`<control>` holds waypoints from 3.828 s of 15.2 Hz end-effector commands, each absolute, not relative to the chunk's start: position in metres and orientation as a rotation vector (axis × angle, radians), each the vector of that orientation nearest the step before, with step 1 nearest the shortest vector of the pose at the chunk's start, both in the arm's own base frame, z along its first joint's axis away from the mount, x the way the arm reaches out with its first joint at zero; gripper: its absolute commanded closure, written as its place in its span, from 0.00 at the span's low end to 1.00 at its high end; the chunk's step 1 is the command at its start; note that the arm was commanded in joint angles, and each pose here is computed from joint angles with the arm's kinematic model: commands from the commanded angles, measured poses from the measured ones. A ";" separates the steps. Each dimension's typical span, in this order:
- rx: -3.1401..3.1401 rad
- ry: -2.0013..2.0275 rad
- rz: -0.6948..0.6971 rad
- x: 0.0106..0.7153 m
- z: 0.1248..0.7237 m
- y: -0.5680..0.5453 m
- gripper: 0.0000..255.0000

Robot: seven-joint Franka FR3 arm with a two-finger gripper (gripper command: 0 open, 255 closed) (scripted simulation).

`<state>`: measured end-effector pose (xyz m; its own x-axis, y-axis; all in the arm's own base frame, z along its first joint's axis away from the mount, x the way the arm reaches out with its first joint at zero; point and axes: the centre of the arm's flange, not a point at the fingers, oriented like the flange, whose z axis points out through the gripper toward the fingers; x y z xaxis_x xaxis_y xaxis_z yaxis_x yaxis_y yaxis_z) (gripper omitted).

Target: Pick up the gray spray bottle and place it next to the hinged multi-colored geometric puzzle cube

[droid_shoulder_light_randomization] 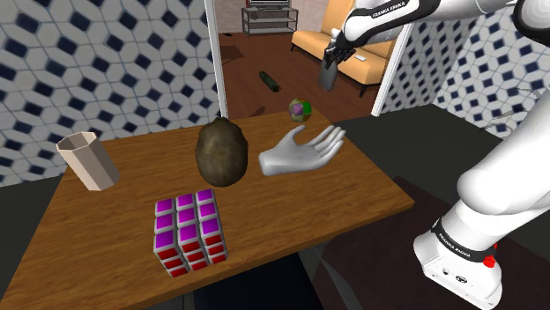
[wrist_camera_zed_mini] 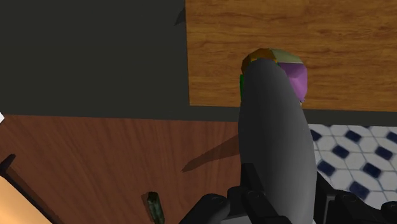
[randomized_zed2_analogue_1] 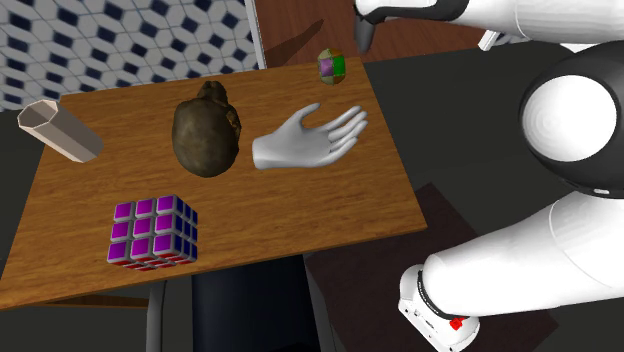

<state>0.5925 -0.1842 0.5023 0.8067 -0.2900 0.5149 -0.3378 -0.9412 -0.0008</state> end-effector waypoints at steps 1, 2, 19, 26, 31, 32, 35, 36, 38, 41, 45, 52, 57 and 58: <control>2.899 -0.505 0.805 0.592 0.492 -0.184 1.00; 2.899 -0.505 0.805 0.592 0.486 -0.184 1.00; 2.899 -0.505 0.805 0.592 0.396 -0.184 1.00; 2.899 -0.505 0.805 0.592 0.360 -0.184 1.00; 2.899 -0.505 0.805 0.592 0.333 -0.184 1.00; 2.899 -0.505 0.805 0.592 0.328 -0.184 1.00; 2.899 -0.505 0.805 0.592 0.308 -0.184 1.00; 2.899 -0.505 0.805 0.592 0.308 -0.184 1.00; 2.899 -0.505 0.805 0.592 0.308 -0.184 1.00; 2.899 -0.505 0.805 0.592 0.308 -0.184 1.00; 2.899 -0.505 0.805 0.592 0.308 -0.184 0.00; 2.899 -0.505 0.805 0.573 0.342 -0.177 0.00; 2.899 -0.505 0.805 0.568 0.351 -0.175 0.00; 2.899 -0.505 0.805 0.568 0.351 -0.175 0.00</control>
<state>0.5676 -0.1755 0.3504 0.8062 -0.2897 0.5159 -0.3377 -0.9413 -0.0009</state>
